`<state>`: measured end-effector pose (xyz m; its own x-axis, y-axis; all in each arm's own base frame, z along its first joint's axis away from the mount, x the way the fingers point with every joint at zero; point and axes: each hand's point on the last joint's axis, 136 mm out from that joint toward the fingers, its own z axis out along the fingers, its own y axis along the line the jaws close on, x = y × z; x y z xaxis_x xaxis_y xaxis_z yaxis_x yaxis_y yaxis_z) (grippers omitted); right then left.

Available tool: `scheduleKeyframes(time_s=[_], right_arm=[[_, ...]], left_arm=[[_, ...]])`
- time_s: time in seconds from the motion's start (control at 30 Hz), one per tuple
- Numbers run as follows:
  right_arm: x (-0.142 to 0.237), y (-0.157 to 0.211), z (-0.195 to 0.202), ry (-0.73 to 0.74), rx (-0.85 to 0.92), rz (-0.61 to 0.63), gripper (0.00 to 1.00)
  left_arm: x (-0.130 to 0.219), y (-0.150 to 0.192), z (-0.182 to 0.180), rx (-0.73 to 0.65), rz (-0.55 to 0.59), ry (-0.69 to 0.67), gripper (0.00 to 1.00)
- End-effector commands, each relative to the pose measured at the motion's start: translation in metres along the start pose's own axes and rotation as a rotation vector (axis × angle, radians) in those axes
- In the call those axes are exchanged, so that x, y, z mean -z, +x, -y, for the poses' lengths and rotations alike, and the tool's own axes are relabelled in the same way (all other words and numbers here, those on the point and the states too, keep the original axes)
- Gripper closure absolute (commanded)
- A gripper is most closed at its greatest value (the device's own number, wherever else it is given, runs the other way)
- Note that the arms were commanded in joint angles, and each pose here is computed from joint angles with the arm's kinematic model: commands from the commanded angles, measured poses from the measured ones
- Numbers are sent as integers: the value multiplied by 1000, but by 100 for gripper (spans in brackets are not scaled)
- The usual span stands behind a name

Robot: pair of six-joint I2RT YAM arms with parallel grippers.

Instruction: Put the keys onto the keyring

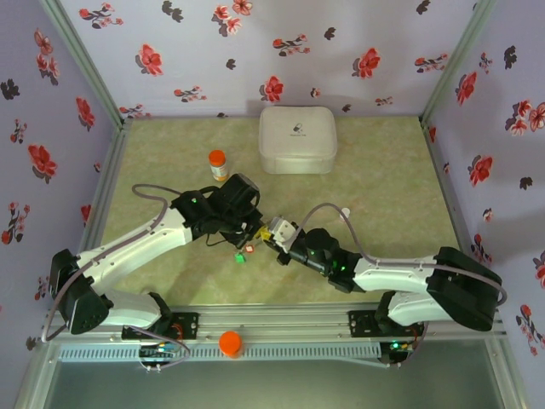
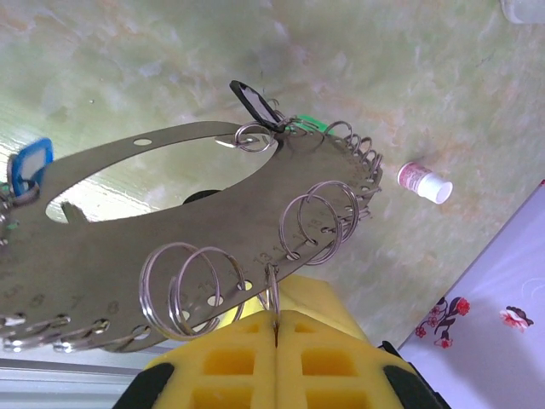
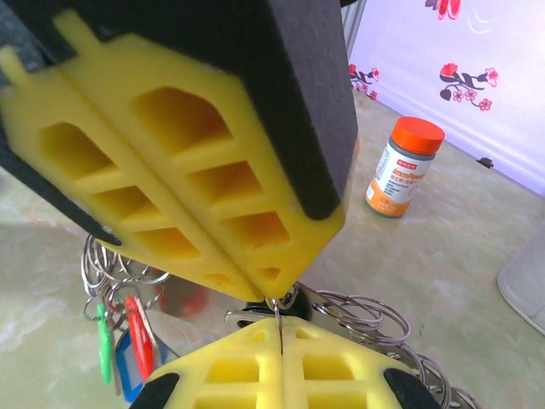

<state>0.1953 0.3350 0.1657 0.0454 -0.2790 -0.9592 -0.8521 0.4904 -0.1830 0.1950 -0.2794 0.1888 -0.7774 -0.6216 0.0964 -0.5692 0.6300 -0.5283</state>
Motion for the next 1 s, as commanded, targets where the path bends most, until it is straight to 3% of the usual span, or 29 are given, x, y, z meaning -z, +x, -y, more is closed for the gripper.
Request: scheduleKeyframes(time_s=[0.0, 0.33, 0.57, 0.7, 0.87, 0.97], right_arm=[[-1, 1, 9, 50, -23, -23, 91], [11, -6, -3, -21, -1, 41, 80], [5, -6, -3, -23, -3, 38, 89], [3, 0, -3, -19, -13, 15, 100], [-3, 22, 12, 70, -33, -96, 100], [-4, 21, 13, 76, -44, -101, 99]], left_arm=[[8, 5, 3, 23, -25, 28, 100], [6, 5, 2, 29, -25, 27, 100], [7, 5, 2, 30, -26, 28, 100], [6, 5, 2, 30, -28, 28, 100], [7, 6, 5, 25, -31, 35, 100], [6, 7, 4, 29, -37, 31, 100]])
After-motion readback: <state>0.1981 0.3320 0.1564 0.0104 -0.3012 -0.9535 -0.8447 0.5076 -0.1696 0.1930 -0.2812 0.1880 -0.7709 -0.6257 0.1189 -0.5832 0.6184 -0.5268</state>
